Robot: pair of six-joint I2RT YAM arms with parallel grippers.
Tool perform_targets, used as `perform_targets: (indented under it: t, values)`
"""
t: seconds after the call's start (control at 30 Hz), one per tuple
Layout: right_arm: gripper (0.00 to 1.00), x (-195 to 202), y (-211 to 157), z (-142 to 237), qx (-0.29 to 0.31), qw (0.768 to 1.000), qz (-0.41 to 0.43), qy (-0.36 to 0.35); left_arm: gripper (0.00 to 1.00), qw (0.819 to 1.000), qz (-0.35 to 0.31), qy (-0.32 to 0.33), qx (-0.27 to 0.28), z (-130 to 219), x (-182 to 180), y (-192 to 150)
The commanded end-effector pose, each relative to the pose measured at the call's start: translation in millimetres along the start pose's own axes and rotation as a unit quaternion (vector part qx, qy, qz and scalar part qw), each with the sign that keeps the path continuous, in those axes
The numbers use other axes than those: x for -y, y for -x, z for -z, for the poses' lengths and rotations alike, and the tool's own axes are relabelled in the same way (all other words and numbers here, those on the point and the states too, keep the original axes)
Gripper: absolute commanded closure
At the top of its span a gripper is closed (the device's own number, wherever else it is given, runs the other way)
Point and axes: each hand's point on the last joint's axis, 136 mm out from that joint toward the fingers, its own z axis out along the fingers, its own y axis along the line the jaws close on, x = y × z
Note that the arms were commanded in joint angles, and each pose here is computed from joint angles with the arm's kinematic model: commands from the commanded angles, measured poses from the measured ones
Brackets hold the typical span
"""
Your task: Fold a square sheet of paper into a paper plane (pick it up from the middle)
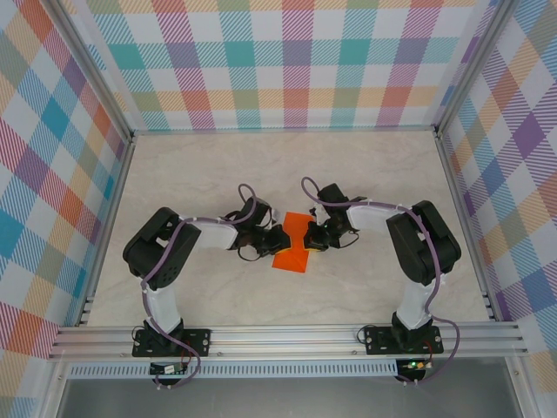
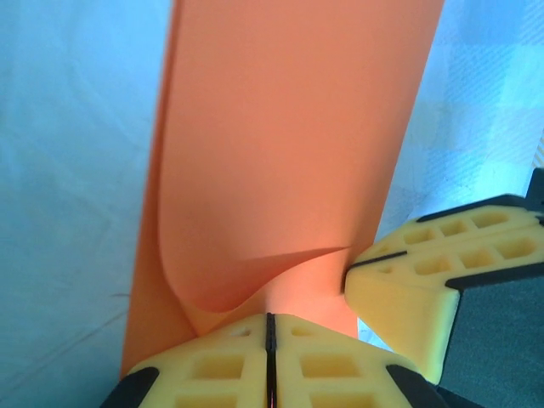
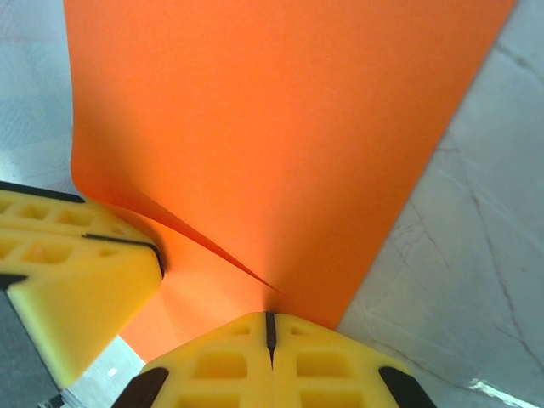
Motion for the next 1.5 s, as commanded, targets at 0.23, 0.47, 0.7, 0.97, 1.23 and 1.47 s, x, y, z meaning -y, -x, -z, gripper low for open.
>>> perform_targets:
  t: [0.23,0.47,0.7,0.97,1.23,1.47]
  values:
    - [1.00,74.3,-30.2,-17.0,-0.037,0.988,-0.025,-0.145,0.91,0.994,0.032,0.064,0.079,30.0,-33.7,51.2]
    - [1.00,71.4,-29.5,-16.2,-0.034,0.989,-0.025,-0.139,0.92,0.998,-0.004,-0.005,0.070,40.5,9.2,54.6]
    - [1.00,69.5,-29.3,-17.5,-0.034,0.990,-0.028,-0.133,0.92,0.997,-0.042,-0.041,0.043,35.2,40.8,29.8]
    - [1.00,58.5,-23.5,-15.3,-0.027,0.993,-0.022,-0.112,0.96,0.999,-0.024,-0.028,-0.001,4.1,24.1,11.9]
    - [1.00,45.8,-15.9,-11.3,-0.018,0.996,-0.010,-0.092,0.98,1.000,-0.010,0.009,-0.014,-4.5,3.2,5.2]
    - [1.00,-2.7,-4.9,12.7,0.009,1.000,0.016,-0.019,1.00,0.991,0.044,0.112,-0.053,-9.2,-51.9,-20.4]
